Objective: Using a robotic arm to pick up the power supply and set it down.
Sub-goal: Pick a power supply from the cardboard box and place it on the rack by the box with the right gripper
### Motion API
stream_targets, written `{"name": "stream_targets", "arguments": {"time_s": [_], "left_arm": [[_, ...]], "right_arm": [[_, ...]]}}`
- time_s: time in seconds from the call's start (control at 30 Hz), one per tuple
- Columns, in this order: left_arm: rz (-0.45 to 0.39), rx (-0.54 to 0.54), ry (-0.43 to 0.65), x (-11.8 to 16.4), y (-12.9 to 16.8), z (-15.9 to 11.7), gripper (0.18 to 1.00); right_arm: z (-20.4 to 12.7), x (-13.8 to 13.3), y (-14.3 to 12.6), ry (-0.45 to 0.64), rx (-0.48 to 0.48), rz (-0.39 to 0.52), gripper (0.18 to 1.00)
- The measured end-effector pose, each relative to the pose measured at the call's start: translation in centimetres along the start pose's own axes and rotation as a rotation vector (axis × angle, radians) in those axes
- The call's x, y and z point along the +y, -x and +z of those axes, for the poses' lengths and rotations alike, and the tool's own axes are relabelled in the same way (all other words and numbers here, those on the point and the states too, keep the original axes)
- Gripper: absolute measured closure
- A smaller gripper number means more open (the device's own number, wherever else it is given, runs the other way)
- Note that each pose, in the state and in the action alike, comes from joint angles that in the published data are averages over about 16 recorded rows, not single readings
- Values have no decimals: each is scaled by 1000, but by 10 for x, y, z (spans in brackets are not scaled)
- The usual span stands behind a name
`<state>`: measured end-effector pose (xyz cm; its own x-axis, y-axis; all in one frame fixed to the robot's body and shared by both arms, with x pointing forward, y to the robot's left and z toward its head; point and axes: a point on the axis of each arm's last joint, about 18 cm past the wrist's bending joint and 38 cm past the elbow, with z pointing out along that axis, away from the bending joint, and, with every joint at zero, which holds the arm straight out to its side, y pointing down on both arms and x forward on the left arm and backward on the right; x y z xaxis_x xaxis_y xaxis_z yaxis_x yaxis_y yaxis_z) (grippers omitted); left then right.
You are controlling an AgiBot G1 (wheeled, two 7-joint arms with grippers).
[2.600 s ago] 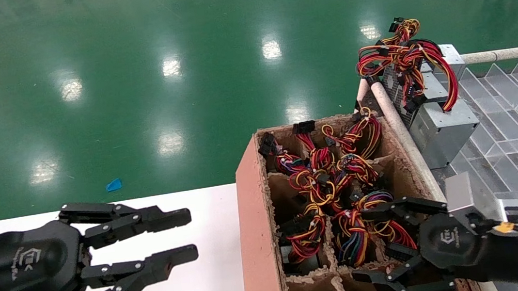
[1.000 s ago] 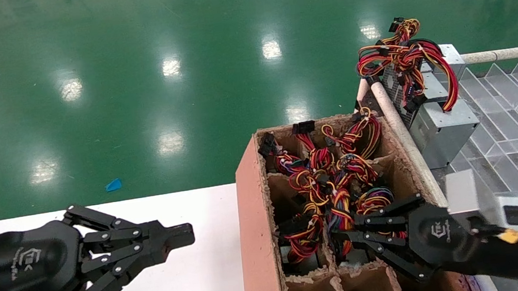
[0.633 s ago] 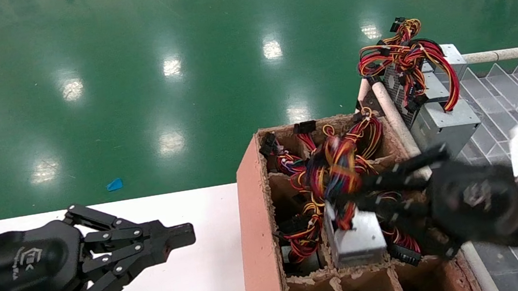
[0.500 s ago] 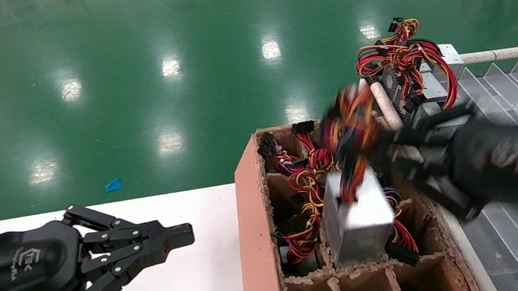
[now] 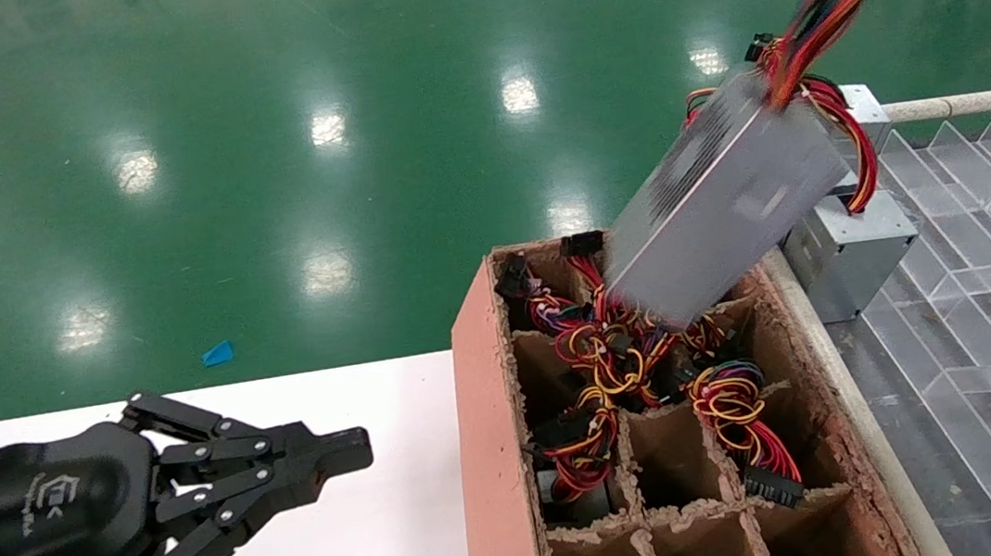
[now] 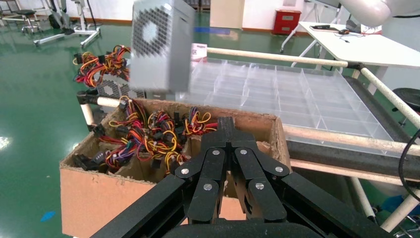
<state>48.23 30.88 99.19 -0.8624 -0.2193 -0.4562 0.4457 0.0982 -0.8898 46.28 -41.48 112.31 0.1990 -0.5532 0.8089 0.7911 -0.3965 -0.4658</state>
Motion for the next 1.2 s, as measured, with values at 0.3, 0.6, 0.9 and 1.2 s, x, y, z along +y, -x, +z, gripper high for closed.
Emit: {"name": "stream_targets", "arguments": {"time_s": [0.3, 0.6, 0.9, 1.2], "left_arm": [[0, 0, 0, 0, 0, 0, 993], [0, 0, 0, 0, 0, 0, 993], [0, 0, 0, 0, 0, 0, 993], [0, 0, 0, 0, 0, 0, 993]], "right_arm": [[-33, 19, -60, 215, 159, -179, 975], [-71, 54, -92, 410, 252, -215, 975], [-84, 96, -94, 486, 283, -147, 975], [-71, 131, -87, 502, 272, -107, 975]]}}
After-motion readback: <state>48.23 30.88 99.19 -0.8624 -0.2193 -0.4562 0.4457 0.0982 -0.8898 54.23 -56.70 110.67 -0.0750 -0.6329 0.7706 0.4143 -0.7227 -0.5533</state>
